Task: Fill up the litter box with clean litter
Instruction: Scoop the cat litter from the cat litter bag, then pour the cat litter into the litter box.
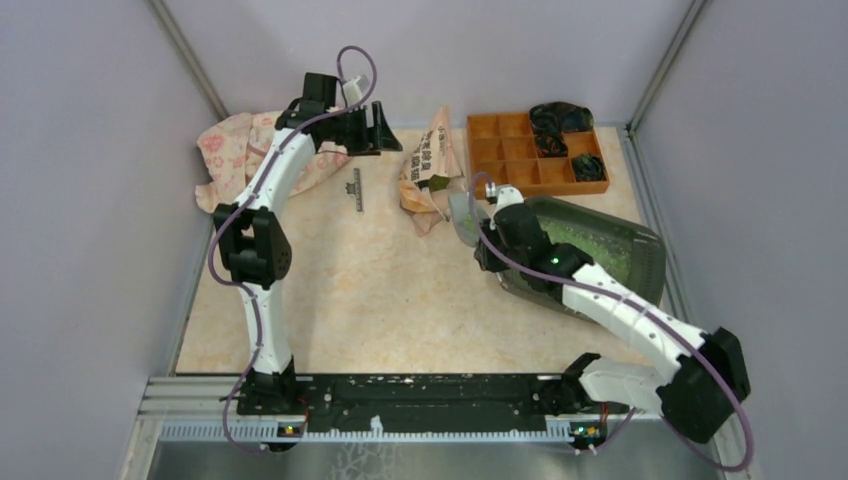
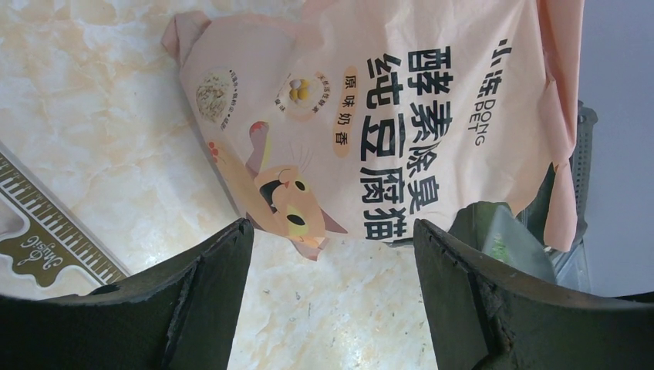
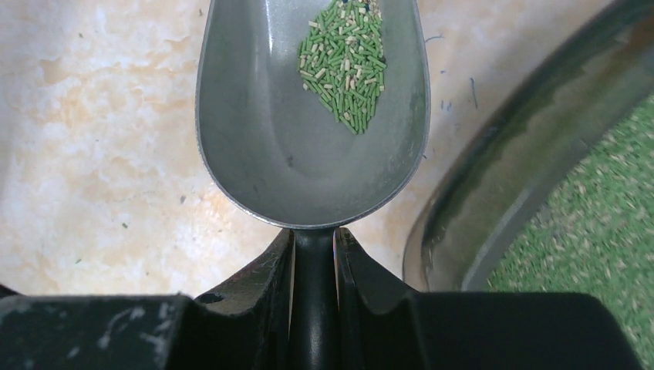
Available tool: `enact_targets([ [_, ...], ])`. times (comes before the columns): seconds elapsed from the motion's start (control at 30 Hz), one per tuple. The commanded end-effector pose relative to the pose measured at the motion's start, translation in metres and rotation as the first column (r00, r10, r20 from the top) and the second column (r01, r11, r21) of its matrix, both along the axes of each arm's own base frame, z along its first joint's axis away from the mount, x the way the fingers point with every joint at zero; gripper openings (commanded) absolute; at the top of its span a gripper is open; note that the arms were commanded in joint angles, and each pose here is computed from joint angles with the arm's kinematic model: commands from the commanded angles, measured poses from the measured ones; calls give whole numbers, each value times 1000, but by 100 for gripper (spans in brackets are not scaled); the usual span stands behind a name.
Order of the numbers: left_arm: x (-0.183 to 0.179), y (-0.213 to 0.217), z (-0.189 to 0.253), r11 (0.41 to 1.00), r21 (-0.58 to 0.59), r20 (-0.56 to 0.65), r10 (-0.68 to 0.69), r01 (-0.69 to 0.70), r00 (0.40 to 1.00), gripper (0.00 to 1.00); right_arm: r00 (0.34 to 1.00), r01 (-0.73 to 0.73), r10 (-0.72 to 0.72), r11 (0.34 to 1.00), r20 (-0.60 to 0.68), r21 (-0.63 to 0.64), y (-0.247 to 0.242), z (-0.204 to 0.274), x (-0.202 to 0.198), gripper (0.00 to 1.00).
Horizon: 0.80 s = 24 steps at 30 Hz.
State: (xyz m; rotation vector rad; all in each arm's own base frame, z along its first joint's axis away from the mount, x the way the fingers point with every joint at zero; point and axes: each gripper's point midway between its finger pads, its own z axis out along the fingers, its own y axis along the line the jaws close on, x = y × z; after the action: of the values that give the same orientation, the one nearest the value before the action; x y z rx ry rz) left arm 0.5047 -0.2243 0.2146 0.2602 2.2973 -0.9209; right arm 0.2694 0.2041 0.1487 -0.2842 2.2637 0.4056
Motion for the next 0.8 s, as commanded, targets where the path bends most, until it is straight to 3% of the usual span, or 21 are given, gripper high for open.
enact_targets([
  [0.0, -5, -6, 26, 998, -49, 56, -28, 30, 998, 82, 990, 79, -90, 992, 109, 100, -19, 63, -12, 0],
  [0.5, -7, -20, 19, 986, -137, 22, -89, 91, 996, 82, 945, 319, -317, 948, -80, 13, -101, 123, -87, 0],
  [0.77, -9, -19, 11, 982, -157, -4, -109, 107, 994, 82, 899, 352, -315, 933, -305, 71, -114, 102, -93, 0],
])
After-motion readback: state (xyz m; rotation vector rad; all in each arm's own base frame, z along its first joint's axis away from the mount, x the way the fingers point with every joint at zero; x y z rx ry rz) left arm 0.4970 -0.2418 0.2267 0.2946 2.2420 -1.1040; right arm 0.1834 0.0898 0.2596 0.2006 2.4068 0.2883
